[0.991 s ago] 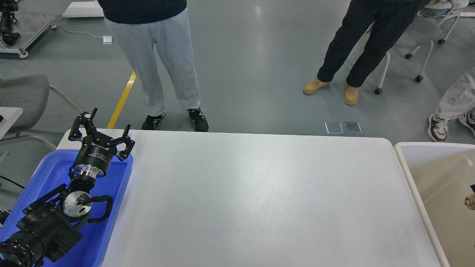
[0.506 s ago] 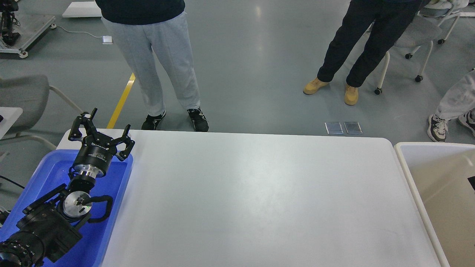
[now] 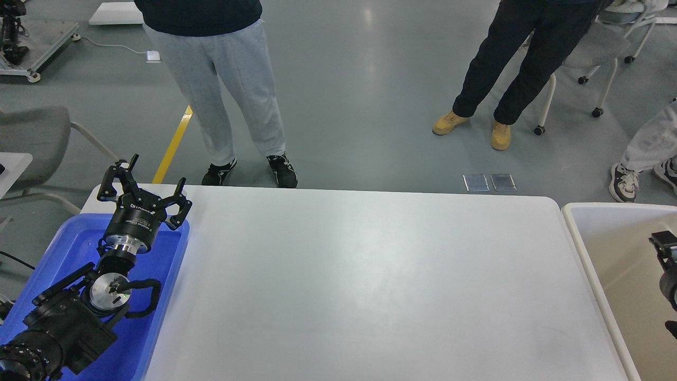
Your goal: Tidy desktop
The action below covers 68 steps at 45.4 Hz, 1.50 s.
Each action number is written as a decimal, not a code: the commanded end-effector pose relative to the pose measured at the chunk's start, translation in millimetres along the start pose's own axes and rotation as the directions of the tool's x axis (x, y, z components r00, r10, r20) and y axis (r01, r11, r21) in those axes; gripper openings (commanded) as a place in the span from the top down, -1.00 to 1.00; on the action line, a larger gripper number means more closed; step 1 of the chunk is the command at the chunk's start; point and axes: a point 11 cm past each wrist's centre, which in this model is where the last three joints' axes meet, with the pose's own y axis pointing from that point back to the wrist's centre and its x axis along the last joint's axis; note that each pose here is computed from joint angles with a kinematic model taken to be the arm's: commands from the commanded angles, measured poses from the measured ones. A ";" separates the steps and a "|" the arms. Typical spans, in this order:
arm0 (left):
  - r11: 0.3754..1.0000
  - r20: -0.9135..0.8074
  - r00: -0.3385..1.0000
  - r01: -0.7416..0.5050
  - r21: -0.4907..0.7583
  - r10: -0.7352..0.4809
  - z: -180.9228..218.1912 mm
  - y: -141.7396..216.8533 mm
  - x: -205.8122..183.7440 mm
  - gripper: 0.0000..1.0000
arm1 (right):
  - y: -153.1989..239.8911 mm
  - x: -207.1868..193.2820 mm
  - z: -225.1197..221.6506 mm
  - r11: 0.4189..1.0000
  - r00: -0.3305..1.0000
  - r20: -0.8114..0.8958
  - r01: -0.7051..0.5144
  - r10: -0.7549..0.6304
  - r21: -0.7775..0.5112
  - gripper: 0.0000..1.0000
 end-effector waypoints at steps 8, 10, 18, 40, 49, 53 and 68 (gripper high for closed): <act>1.000 0.000 1.000 0.000 0.000 0.000 0.1 -0.1 0.0 -1.00 | 5.8 4.5 -76.4 0.941 0.825 0.485 0.151 -0.289 0.304 -0.99; 1.000 0.000 1.000 0.000 0.001 0.000 -0.4 0.3 0.1 -1.00 | 9.9 2.6 -88.7 0.922 0.800 0.502 0.155 -0.327 0.354 -0.99; 1.000 0.000 1.000 0.000 0.001 0.000 -0.4 0.3 0.1 -1.00 | 26.5 6.2 -123.0 0.850 0.664 0.617 0.053 -0.422 0.525 -0.99; 1.000 0.000 1.000 0.000 0.001 0.000 -0.4 0.3 0.1 -1.00 | 52.9 -70.7 -133.8 0.752 0.467 0.688 -0.071 -0.556 0.655 -0.99; 1.000 0.000 1.000 0.000 0.001 0.000 -0.4 0.3 0.1 -1.00 | 59.9 -115.5 -138.1 0.750 0.423 0.683 -0.011 -0.596 0.661 -0.99; 1.000 -0.001 1.000 0.001 0.001 -0.001 -0.4 0.3 0.0 -1.00 | 61.7 -127.3 -136.6 0.750 0.426 0.673 0.019 -0.605 0.662 -0.99; 1.000 -0.001 1.000 0.002 0.000 -0.002 -0.1 -0.3 -0.5 -1.00 | 62.0 -128.6 -138.8 0.751 0.417 0.680 0.010 -0.603 0.661 -0.99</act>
